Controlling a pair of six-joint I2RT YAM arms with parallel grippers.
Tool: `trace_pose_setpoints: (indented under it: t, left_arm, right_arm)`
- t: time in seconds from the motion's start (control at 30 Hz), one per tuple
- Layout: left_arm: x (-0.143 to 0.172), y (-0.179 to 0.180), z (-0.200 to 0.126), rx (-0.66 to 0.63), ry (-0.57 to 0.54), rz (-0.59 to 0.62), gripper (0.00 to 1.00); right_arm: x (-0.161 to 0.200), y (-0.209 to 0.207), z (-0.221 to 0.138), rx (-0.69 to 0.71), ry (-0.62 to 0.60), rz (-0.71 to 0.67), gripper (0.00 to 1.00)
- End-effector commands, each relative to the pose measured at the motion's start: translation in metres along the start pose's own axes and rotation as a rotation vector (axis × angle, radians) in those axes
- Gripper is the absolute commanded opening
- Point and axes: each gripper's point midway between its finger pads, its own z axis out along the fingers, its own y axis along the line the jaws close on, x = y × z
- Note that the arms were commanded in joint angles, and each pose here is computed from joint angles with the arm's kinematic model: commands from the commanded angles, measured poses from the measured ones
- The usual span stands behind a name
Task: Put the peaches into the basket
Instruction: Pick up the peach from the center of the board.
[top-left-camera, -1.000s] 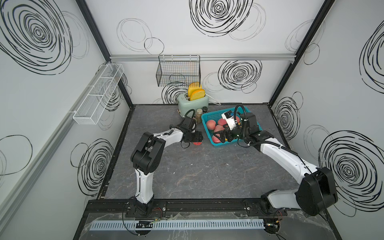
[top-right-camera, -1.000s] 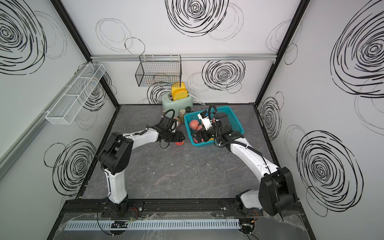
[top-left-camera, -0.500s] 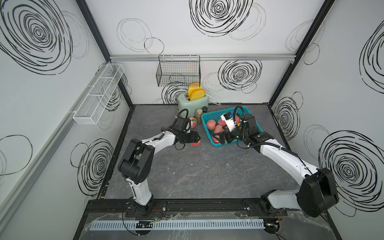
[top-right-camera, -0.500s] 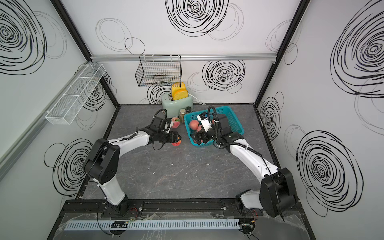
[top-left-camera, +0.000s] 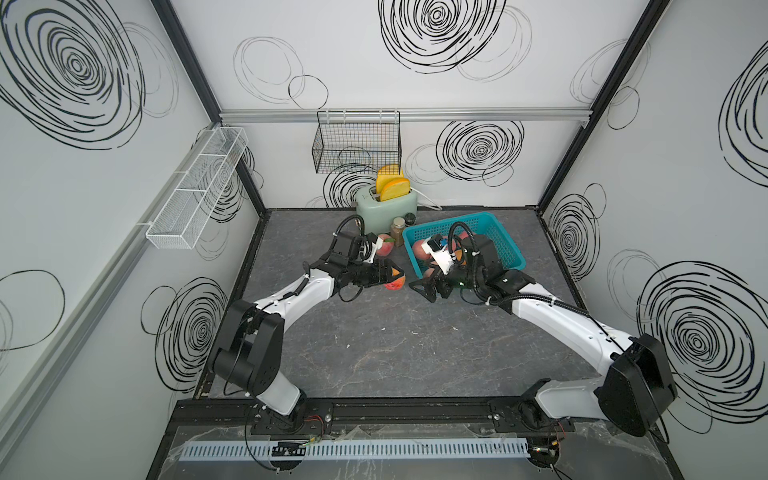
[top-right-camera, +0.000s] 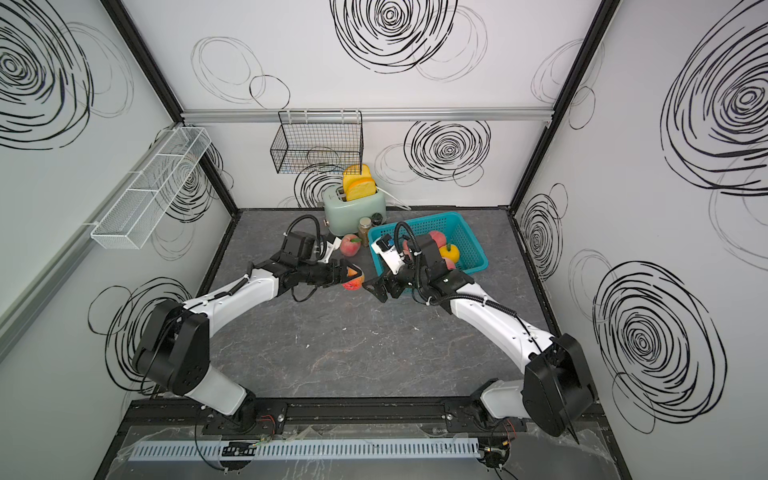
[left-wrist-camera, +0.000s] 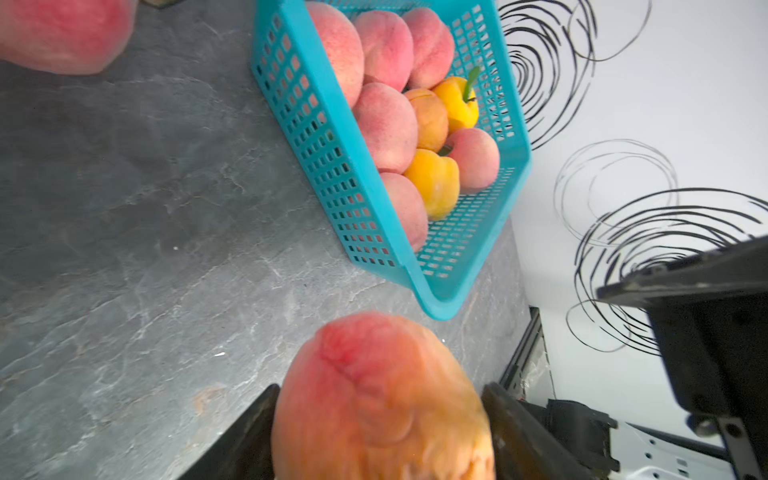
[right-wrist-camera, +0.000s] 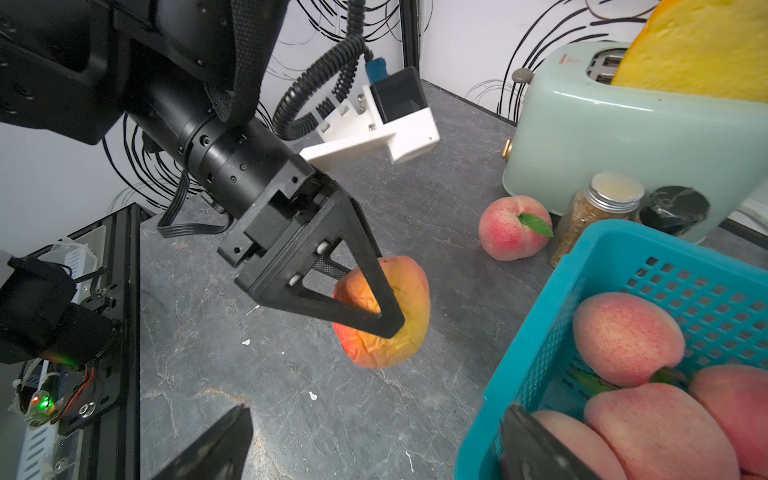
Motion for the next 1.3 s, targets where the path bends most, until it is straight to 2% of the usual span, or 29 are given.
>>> trace_pose_setpoints:
  t: [0.0,0.33,0.93,1.27]
  left_arm:
    - [-0.004,-0.023,-0.011,0.099,-0.019,0.018,0.76]
    - [0.003,-0.041,-0.021,0.178,-0.012,0.023,0.74]
    - [0.007,-0.055,-0.02,0.201,0.007,0.046,0.74]
    - [0.008,-0.061,-0.019,0.207,0.015,0.055,0.74]
  right_arm:
    - [-0.009,0.007,0.007,-0.025,-0.021,-0.057,0.97]
    - [-0.012,0.007,0.021,-0.025,-0.018,-0.06,0.97]
    - [-0.007,0.016,0.04,-0.093,-0.012,-0.057,0.96]
    - [-0.003,0.02,0.047,-0.128,-0.006,-0.047,0.92]
